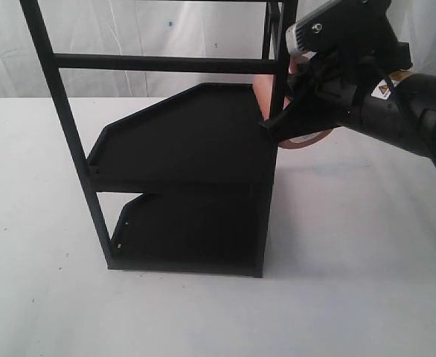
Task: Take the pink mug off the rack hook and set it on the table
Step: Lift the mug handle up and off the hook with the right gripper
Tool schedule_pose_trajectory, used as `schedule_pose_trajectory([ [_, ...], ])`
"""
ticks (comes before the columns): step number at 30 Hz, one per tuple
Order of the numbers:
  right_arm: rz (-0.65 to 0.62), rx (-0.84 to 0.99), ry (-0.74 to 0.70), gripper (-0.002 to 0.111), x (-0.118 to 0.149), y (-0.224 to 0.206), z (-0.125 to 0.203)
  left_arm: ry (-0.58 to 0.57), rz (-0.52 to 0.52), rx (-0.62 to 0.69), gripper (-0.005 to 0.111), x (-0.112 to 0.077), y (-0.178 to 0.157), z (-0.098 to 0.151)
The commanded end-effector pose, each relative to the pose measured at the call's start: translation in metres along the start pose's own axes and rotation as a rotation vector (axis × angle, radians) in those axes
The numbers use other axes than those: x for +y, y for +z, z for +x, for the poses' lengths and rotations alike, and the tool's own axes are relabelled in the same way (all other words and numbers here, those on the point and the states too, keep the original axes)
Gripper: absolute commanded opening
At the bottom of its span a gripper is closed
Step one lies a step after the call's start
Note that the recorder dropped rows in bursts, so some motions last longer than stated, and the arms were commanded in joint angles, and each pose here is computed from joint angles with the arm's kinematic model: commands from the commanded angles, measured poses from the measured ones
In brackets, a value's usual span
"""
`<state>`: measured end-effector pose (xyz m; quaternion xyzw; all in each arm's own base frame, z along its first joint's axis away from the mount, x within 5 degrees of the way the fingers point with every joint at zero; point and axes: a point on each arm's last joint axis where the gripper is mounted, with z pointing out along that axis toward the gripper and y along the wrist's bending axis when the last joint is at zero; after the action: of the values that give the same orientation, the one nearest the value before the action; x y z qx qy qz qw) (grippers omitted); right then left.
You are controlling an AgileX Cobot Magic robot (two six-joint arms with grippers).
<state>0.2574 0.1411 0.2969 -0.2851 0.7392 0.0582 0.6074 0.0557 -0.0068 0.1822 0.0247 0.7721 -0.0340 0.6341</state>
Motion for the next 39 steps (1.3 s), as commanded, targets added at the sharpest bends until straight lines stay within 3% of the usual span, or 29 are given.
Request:
schedule_pose_trajectory([
  [1,0.012,-0.026,-0.006,0.006,-0.001,0.001,-0.003,-0.011,0.001,0.004,0.053,0.000,0.000,0.002],
  [3,0.016,-0.032,-0.003,0.000,-0.001,0.001,-0.004,-0.011,0.001,0.004,0.053,0.000,0.000,0.002],
  [39,0.054,-0.118,-0.077,0.000,-0.007,-0.016,-0.020,-0.011,0.001,0.004,0.053,0.000,0.000,0.002],
])
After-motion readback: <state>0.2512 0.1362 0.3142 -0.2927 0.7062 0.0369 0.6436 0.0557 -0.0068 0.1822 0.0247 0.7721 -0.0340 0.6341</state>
